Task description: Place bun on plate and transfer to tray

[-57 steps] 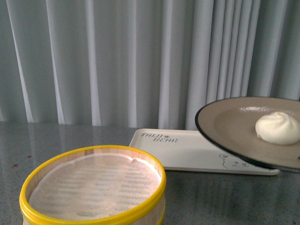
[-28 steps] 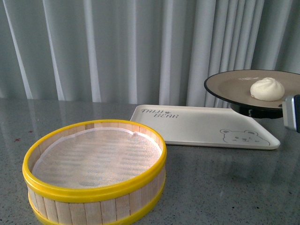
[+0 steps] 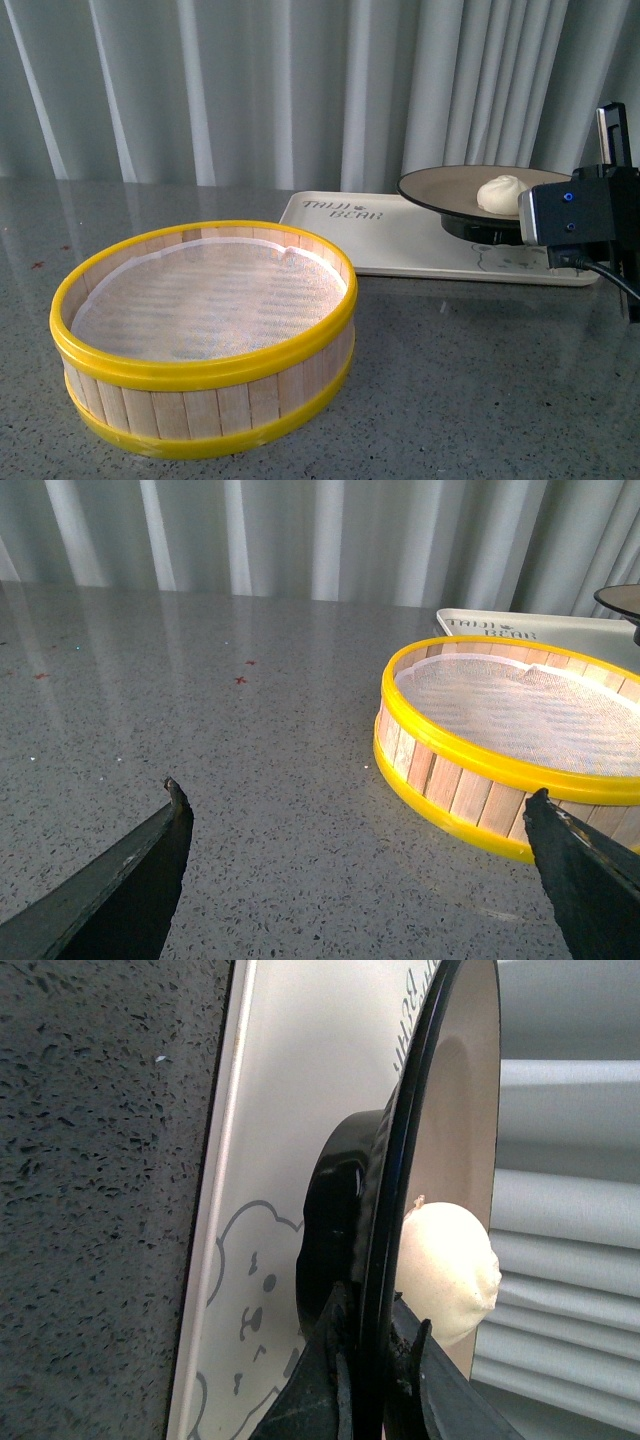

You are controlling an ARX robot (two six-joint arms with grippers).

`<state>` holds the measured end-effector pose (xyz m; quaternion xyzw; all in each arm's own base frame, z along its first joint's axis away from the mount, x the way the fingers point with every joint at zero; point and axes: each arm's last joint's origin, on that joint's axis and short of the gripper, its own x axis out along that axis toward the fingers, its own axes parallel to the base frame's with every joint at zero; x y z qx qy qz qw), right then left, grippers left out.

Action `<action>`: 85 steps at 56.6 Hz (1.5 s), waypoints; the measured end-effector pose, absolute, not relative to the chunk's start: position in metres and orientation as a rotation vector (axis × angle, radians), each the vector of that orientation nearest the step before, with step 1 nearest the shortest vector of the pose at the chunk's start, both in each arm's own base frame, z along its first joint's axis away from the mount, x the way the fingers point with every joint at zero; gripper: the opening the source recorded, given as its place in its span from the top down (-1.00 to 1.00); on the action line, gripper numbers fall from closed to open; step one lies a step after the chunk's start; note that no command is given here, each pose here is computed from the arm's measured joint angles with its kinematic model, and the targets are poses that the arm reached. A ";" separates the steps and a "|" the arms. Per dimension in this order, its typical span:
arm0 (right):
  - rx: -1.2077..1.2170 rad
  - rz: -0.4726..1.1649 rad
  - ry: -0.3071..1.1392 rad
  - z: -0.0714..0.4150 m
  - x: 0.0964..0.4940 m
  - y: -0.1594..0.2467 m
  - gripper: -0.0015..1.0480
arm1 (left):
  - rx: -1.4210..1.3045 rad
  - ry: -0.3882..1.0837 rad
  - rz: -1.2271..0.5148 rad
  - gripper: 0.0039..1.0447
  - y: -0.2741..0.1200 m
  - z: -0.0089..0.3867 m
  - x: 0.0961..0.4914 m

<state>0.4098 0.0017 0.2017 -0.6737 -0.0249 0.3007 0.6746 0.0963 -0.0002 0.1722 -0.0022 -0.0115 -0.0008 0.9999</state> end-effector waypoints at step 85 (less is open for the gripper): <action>-1.325 0.757 0.026 0.199 0.427 0.036 -0.44 | -0.004 -0.023 -0.002 -0.88 0.000 0.172 0.096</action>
